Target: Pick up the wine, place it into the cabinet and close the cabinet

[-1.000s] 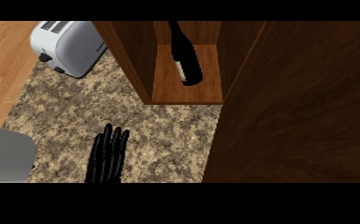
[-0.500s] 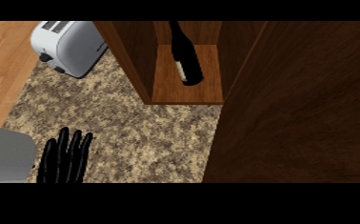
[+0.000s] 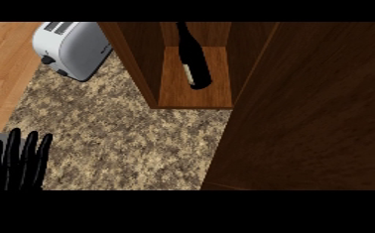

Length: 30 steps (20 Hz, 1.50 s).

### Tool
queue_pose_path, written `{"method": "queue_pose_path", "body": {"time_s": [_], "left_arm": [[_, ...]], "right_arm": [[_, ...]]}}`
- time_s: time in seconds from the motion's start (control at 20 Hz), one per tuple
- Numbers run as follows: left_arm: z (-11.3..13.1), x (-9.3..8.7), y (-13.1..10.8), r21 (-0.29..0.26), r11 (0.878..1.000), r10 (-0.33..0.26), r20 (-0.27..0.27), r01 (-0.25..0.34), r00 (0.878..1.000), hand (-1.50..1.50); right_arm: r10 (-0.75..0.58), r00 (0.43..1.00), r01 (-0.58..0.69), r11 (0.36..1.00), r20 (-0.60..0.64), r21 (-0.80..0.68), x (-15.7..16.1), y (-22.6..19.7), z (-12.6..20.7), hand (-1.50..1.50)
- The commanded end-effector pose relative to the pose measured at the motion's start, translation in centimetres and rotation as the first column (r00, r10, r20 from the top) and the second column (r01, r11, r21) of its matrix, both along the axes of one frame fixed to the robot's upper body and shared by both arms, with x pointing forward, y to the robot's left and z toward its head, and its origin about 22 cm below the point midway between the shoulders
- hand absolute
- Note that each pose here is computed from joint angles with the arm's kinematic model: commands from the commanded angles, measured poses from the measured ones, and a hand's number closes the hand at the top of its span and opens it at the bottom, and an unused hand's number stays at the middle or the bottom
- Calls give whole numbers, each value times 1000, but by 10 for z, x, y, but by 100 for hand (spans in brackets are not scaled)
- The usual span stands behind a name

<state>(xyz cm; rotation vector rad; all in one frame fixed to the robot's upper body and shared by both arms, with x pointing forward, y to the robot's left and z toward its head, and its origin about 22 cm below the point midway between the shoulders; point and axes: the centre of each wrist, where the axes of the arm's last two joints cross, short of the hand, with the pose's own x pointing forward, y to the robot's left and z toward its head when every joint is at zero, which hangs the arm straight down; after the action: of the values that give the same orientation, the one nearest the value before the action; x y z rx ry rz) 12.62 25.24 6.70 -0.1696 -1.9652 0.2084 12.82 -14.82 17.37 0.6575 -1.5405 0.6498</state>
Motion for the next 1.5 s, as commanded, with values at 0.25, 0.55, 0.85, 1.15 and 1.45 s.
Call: {"method": "queue_pose_path", "body": {"time_s": [0.25,0.55,0.85,1.15,1.45], "left_arm": [[21,9,47,41,999,35,1,-35,999,-150],[22,-1,56,33,999,0,-30,1,1000,-150],[17,8,68,23,1000,2,-30,-1,1000,-150],[19,12,70,-21,999,-30,1,30,1000,-150],[35,26,70,-25,999,-48,-10,47,999,-150]], "right_arm": [[80,995,-84,994,66,74,-39,28,18,150],[70,996,-75,993,54,87,-50,38,23,150],[23,992,-34,996,127,87,-49,66,17,150],[-49,985,34,995,165,89,-32,83,22,150],[-32,984,27,999,178,33,-10,103,28,150]]}}
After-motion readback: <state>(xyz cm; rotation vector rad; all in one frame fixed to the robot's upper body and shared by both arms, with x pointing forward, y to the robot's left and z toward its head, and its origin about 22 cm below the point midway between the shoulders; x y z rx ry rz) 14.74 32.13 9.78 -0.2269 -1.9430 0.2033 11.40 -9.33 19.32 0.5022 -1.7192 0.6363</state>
